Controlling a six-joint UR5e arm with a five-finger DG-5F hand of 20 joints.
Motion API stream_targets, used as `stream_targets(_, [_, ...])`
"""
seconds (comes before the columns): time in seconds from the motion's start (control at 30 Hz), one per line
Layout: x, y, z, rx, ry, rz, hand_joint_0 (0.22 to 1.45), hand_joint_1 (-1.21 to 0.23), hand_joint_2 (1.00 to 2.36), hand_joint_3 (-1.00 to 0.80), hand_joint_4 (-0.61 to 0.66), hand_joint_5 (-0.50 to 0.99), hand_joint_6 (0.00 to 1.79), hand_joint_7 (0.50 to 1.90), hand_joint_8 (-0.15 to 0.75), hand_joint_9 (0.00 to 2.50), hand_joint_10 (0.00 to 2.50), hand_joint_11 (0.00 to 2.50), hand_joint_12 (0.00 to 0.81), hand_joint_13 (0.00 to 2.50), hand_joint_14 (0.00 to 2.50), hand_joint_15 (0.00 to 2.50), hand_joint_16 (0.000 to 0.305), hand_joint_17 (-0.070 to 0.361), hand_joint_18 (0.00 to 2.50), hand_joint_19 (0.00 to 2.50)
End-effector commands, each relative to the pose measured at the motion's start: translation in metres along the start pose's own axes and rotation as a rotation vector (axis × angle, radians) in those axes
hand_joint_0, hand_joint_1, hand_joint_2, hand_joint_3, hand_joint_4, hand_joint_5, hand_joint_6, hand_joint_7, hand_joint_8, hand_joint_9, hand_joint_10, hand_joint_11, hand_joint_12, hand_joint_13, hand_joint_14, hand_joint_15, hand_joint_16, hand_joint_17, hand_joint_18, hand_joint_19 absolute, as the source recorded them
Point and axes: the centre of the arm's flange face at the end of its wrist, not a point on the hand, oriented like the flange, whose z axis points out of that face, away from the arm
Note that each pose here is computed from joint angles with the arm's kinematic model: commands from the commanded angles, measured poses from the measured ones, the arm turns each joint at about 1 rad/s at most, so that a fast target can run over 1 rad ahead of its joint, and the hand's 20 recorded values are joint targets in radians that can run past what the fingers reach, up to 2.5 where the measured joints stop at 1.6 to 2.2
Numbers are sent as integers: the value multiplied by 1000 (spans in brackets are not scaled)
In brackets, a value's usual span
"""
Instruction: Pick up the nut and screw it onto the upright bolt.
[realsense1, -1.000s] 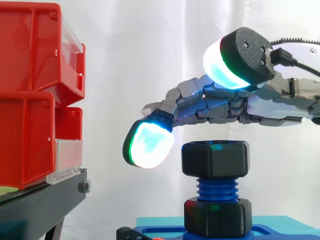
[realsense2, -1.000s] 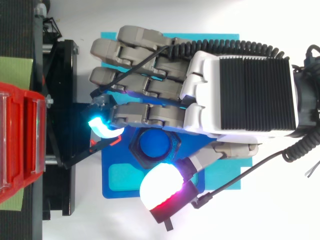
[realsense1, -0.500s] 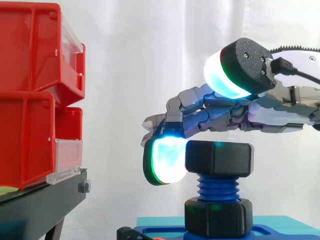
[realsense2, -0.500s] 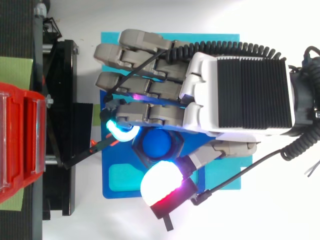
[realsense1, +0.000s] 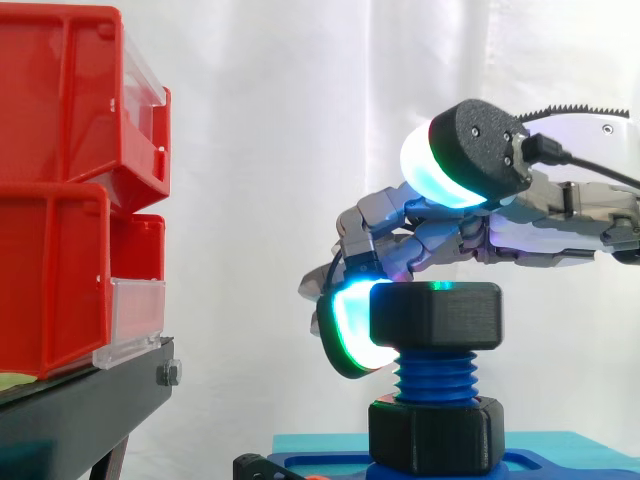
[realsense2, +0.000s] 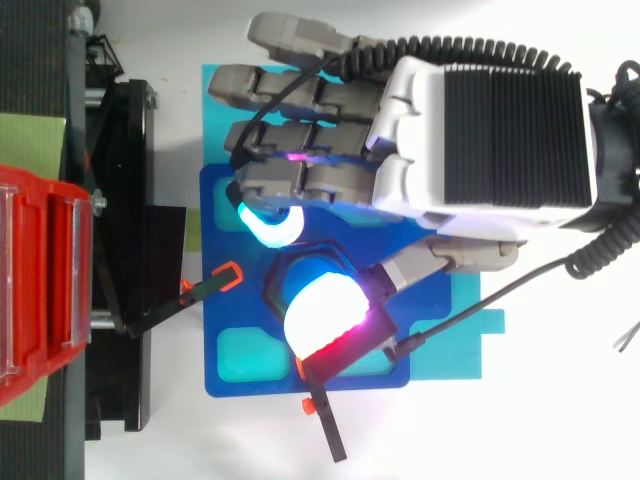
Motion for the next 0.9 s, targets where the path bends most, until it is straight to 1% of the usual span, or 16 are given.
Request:
stream_targets(0.0, [-2, -10, -1, 12, -3, -5, 529, -39, 1000, -500, 129, 53, 500, 1416, 261, 804, 0, 0, 247, 463, 0, 0, 25, 55, 131, 0])
stream_targets(0.07, [-3, -14, -2, 15, -2, -9, 530, -58, 1000, -500, 150, 59, 557, 1281, 248, 943, 0, 0, 209, 581, 0, 0, 20, 45, 259, 0])
stream_targets(0.17, [-4, -17, -2, 15, -2, -11, 529, -68, 1000, -500, 144, 65, 582, 1227, 230, 1028, 0, 0, 180, 642, 0, 0, 16, 36, 343, 0])
stream_targets(0.2, [-5, -20, -3, 12, -1, -12, 529, -71, 1000, -500, 142, 70, 592, 1213, 218, 1102, 0, 0, 161, 693, 0, 0, 14, 31, 393, 0])
stream_targets(0.27, [-5, -21, -3, 9, 0, -14, 527, -73, 1000, -500, 145, 72, 595, 1208, 210, 1122, 0, 0, 149, 711, 0, 0, 12, 26, 430, 0])
stream_targets(0.33, [-7, -25, -4, 3, -4, -14, 526, -69, 1000, -500, 142, 72, 594, 1212, 205, 1137, 0, 0, 146, 716, 0, 0, 11, 25, 436, 0])
stream_targets(0.4, [-8, -28, -4, -5, -4, -18, 525, -57, 1000, -500, 137, 70, 570, 1257, 208, 1142, 0, 0, 148, 717, 0, 0, 11, 25, 435, 0])
stream_targets(0.43, [-9, -29, -4, -7, -8, -18, 523, -38, 1000, -500, 127, 68, 528, 1348, 216, 1102, 0, 0, 164, 668, 0, 0, 14, 31, 374, 0])
stream_targets(0.47, [-10, -30, -4, -9, -9, -16, 522, -30, 1000, -500, 128, 66, 500, 1402, 228, 1087, 0, 0, 169, 660, 0, 0, 15, 33, 356, 0])
stream_targets(0.53, [-14, -30, -2, -12, -21, -18, 515, 4, 1000, -500, 153, 15, 505, 1310, 253, 1014, 0, 0, 197, 604, 0, 0, 18, 41, 279, 0])
stream_targets(0.57, [-16, -30, 0, -16, -23, -19, 511, 15, 1000, -500, 208, -9, 505, 1234, 263, 980, 0, 0, 211, 586, 0, 0, 20, 45, 247, 0])
stream_targets(0.63, [-24, -28, 3, -23, -35, -26, 505, 28, 1000, -500, 263, -49, 504, 1016, 259, 926, 0, 0, 233, 530, 0, 0, 22, 49, 198, 0])
stream_targets(0.67, [-27, -27, 5, -29, -42, -32, 505, 29, 1000, -500, 267, -55, 504, 974, 253, 900, 0, 0, 237, 520, 0, 0, 22, 51, 186, 0])
stream_targets(0.7, [-27, -27, 5, -29, -42, -32, 504, 28, 1000, -500, 256, -71, 504, 894, 246, 858, 0, 0, 247, 495, 0, 0, 23, 51, 183, 0])
stream_targets(0.77, [-37, -23, 11, -46, -60, -40, 494, 44, 1000, -500, 223, -104, 502, 724, 234, 741, 0, 0, 273, 415, 0, 0, 29, 64, 86, 0])
stream_targets(0.87, [-39, -21, 13, -55, -65, -46, 487, 58, 1000, -500, 211, -124, 502, 654, 219, 642, 0, 0, 295, 302, 0, 0, 33, 74, 0, 0])
